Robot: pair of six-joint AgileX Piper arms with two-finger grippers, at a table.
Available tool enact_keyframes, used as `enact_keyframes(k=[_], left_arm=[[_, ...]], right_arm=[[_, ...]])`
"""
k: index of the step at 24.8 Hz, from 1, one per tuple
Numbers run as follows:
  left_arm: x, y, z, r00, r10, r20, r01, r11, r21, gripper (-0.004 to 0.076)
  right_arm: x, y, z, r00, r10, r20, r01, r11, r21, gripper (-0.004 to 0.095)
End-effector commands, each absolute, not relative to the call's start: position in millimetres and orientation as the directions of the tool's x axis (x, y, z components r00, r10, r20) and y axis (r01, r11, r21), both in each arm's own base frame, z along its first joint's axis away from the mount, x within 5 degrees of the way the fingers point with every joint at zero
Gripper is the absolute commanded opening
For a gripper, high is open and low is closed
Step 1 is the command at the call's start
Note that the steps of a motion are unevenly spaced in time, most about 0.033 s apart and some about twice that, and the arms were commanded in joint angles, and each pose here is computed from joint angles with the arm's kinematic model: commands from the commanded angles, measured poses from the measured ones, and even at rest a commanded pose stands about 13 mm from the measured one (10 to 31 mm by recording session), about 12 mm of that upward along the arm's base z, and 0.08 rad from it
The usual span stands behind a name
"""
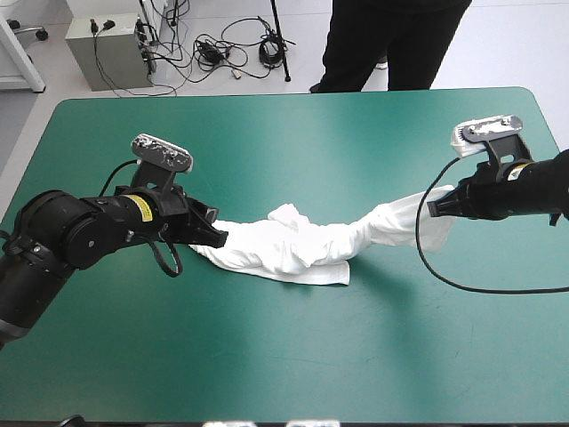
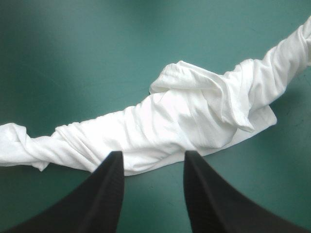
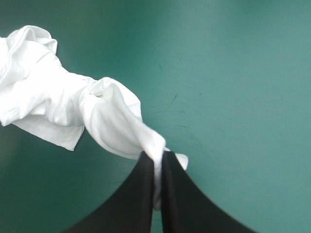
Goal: Fold the cloth
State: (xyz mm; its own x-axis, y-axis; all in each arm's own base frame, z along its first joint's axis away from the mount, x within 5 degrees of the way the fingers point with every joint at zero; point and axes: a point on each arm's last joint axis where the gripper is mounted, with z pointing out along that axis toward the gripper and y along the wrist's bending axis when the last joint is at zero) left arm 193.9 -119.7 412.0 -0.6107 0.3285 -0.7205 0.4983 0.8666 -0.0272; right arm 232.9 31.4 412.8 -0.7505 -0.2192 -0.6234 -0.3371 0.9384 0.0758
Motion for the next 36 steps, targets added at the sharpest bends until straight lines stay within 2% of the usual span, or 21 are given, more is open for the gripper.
enact_keyframes(k=[1,7,11,15,21,25,32,36], left_arm=[[191.9,-119.8,428.8,-0.553,0.278,-0.785,0.501,0.864,-0.047,0.0293],[192.0,-119.3,428.6,-0.553,0.282,-0.784,0.5,0.865,-0.041,0.0294],[197.2,-101.2,425.7,-0.561,0.365,-0.743,0.4,0.905,0.143,0.0307],[200.4,-94.4,421.3,-0.585,0.424,-0.691,0.371,0.898,0.237,0.0338],[220.1,-90.1,408.3,-0.624,0.493,-0.606,0.332,0.87,0.365,0.034],[243.6,-74.9,394.8,-0.685,0.448,-0.574,0.294,0.891,0.345,0.034],[284.5,-41.5,368.3,-0.762,0.268,-0.59,0.239,0.963,0.129,0.0347],[305.1,-32.8,353.2,-0.776,0.237,-0.584,0.214,0.971,0.109,0.0448]], right_arm=[[226.7,32.3,432.3,-0.677,-0.21,-0.705,-0.344,0.938,0.051,-0.0017],[226.7,32.3,432.3,-0.677,-0.21,-0.705,-0.344,0.938,0.051,-0.0017],[226.7,32.3,432.3,-0.677,-0.21,-0.705,-0.344,0.938,0.051,-0.0017],[226.6,32.3,432.2,-0.678,-0.211,-0.704,-0.344,0.937,0.052,-0.0017],[225.3,32.5,431.1,-0.69,-0.216,-0.691,-0.348,0.936,0.056,-0.0017],[225.0,32.5,430.8,-0.692,-0.217,-0.688,-0.349,0.935,0.056,-0.0017],[224.3,32.6,430.2,-0.698,-0.219,-0.681,-0.351,0.935,0.059,-0.0017],[223.7,34.2,430.3,-0.701,-0.213,-0.681,-0.357,0.931,0.078,-0.0017]])
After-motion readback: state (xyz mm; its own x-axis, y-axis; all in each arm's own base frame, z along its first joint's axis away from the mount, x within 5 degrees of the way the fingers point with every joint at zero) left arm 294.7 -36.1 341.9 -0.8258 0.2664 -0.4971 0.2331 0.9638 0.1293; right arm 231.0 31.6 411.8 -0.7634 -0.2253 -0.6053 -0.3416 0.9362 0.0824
